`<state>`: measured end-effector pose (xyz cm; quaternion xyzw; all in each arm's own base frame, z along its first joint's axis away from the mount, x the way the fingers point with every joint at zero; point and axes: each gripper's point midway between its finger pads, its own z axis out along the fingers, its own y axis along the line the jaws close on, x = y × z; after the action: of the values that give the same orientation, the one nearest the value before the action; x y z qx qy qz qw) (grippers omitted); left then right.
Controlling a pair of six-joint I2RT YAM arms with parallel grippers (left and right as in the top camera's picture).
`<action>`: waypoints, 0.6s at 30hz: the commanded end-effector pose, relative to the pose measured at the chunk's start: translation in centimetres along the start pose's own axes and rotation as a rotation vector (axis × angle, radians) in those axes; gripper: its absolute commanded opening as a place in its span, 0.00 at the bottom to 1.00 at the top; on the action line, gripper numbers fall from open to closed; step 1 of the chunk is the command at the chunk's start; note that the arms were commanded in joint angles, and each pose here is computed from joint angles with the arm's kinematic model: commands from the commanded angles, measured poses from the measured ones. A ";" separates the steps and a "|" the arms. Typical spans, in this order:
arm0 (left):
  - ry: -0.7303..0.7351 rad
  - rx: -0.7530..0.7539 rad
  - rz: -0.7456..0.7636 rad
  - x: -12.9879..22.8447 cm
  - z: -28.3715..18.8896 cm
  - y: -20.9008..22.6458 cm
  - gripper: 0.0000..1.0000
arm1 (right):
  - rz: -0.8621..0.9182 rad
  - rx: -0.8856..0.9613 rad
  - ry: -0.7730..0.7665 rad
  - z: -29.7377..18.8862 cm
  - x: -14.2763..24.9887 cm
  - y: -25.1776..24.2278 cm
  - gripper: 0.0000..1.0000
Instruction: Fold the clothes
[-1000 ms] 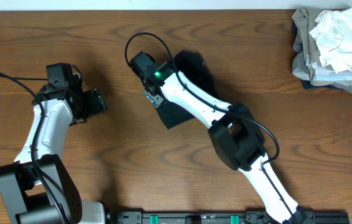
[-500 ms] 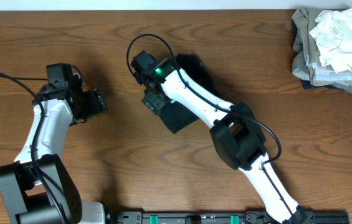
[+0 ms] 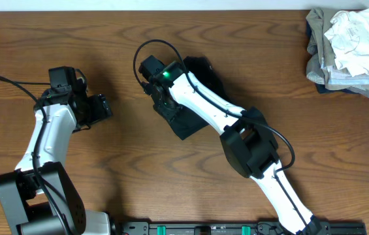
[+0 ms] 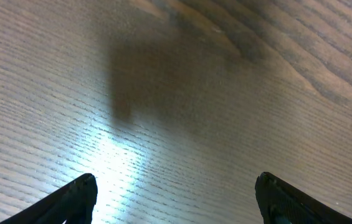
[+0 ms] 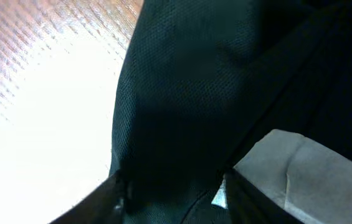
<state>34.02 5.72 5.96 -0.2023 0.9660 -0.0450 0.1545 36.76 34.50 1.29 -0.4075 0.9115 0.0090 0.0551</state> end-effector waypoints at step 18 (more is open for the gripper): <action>0.008 -0.019 0.021 -0.3 0.6 0.4 0.82 | 0.143 0.174 0.144 7.7 3.4 -8.2 0.24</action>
<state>33.94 5.70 5.32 -0.1969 0.9685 -0.0441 0.1457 41.07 32.74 0.42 -0.3666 0.9258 -0.0149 0.0904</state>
